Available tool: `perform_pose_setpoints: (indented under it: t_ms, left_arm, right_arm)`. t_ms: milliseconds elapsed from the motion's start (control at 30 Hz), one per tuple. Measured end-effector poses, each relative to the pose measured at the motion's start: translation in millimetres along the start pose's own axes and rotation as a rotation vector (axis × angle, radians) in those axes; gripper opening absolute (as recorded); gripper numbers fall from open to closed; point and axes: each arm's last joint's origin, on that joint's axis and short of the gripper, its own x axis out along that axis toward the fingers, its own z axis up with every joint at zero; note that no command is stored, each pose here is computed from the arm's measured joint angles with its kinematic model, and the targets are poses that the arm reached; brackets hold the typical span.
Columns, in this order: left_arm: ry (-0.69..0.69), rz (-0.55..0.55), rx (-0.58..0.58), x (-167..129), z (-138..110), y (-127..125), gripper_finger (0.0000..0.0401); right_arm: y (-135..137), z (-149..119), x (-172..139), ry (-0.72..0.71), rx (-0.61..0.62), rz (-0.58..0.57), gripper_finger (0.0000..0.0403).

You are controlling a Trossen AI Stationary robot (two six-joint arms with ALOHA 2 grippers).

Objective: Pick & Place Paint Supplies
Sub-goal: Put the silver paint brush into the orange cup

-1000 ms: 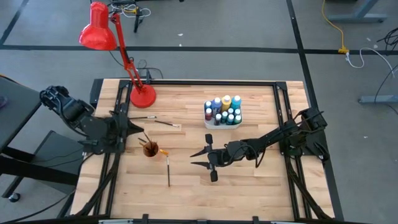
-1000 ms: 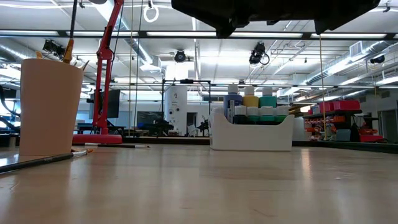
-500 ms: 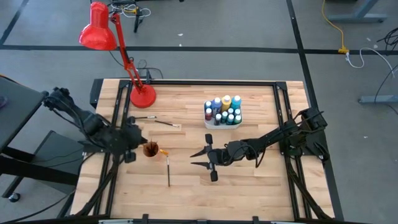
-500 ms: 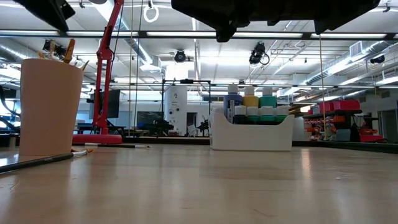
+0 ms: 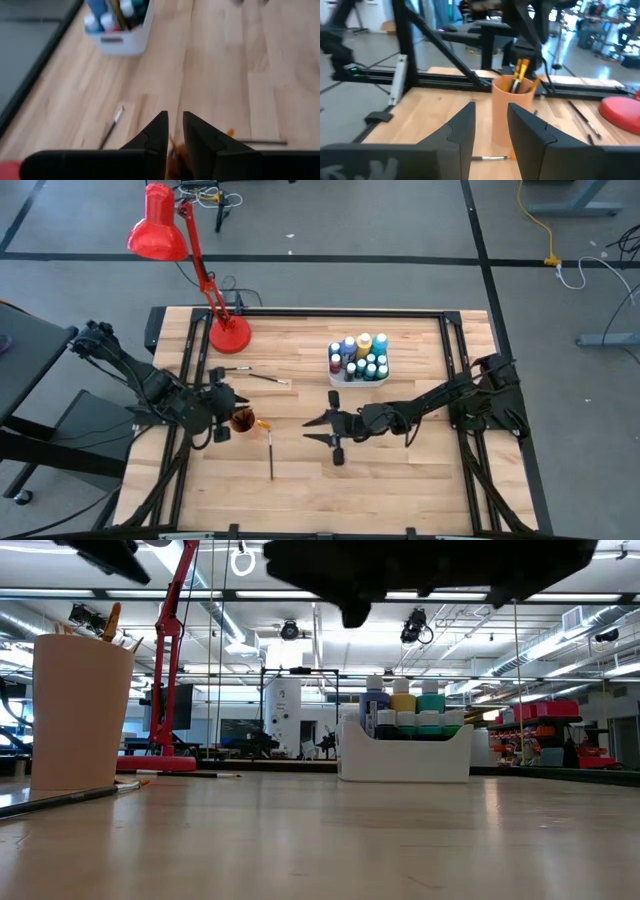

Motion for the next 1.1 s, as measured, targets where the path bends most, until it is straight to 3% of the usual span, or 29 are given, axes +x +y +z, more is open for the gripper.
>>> perform_pose_setpoints:
  t_ms: [133, 300, 433, 600, 800, 1100]
  left_arm:
    - [-0.114, 0.012, 0.066, -0.8, 11.0, -3.5, 0.0050]
    - [-0.243, -0.008, 0.083, -3.4, 25.3, -8.4, 0.0038]
    - [-0.282, -0.069, 0.078, -5.0, 30.8, -11.5, 0.0037]
    - [-0.273, -0.103, 0.096, -4.1, 30.7, -13.5, 0.0036]
    - [-0.265, -0.121, 0.102, -3.5, 30.2, -14.4, 0.0036]
    - [-0.262, -0.112, 0.146, -3.3, 29.6, -14.2, 0.0034]
  right_arm:
    - [-5.8, -3.5, 20.5, 0.047, 0.012, -0.076, 0.0119]
    - [-32.0, -3.5, 52.7, 0.335, -0.054, -0.241, 0.0119]
    - [-64.0, -3.6, 74.4, 0.497, -0.003, -0.236, 0.0119]
    - [-97.3, -23.1, 100.1, 0.559, -0.064, -0.166, 0.0121]
    - [-131.4, -58.6, 112.2, 0.626, -0.064, -0.217, 0.0156]
    - [-176.2, -64.1, 105.1, 0.642, 0.001, -0.275, 0.0206]
